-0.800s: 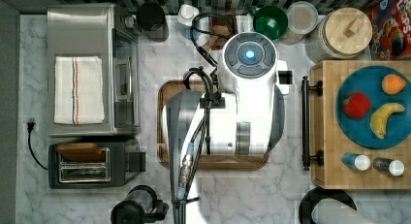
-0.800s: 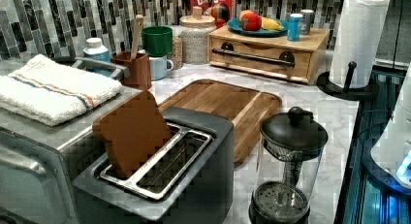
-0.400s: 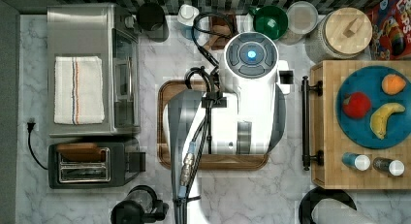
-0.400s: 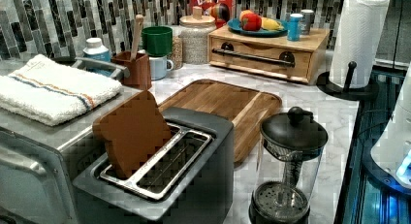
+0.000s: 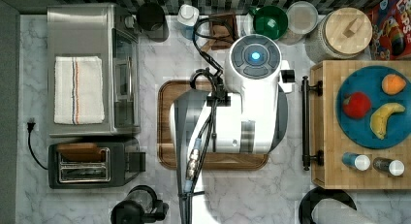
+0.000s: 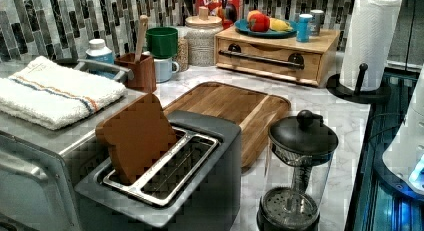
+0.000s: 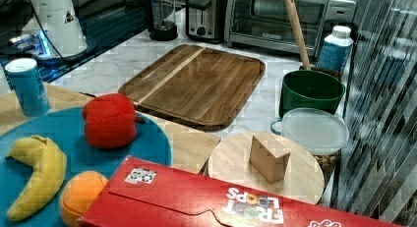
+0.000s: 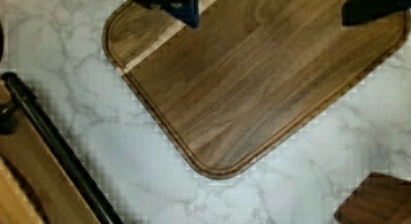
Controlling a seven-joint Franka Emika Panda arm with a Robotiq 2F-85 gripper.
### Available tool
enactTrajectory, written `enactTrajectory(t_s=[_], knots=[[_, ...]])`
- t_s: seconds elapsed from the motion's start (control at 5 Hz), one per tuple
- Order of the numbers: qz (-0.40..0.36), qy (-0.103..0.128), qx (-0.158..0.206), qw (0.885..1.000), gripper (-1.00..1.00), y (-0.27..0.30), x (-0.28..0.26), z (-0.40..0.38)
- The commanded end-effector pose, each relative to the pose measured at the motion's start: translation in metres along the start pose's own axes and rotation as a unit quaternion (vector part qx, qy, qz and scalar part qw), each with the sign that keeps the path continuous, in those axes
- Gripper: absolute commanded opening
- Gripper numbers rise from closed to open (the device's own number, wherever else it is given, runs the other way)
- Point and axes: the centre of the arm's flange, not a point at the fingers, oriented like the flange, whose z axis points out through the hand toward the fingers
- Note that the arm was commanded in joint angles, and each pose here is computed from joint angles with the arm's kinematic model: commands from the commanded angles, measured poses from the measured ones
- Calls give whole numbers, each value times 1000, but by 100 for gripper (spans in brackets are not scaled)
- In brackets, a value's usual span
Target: Open the drawer.
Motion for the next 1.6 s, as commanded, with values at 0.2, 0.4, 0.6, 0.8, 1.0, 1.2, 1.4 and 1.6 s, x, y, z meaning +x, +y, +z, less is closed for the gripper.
enactTrajectory(t_s=[0.2, 0.4, 0.6, 0.8, 1.0, 1.2, 1.4, 1.6], knots=[[-137, -2, 12, 991, 100, 68, 16, 7], [-173, 3, 9, 985, 100, 87, 24, 14], [-207, 6, 4, 978, 100, 103, 35, 19], [-239, 8, -1, 971, 100, 121, 46, 25], [-261, 13, -2, 965, 100, 133, 54, 27], [-272, 15, -2, 962, 100, 139, 61, 37], [-284, 21, -11, 958, 100, 142, 65, 47], [-304, 28, -22, 952, 100, 148, 73, 64]])
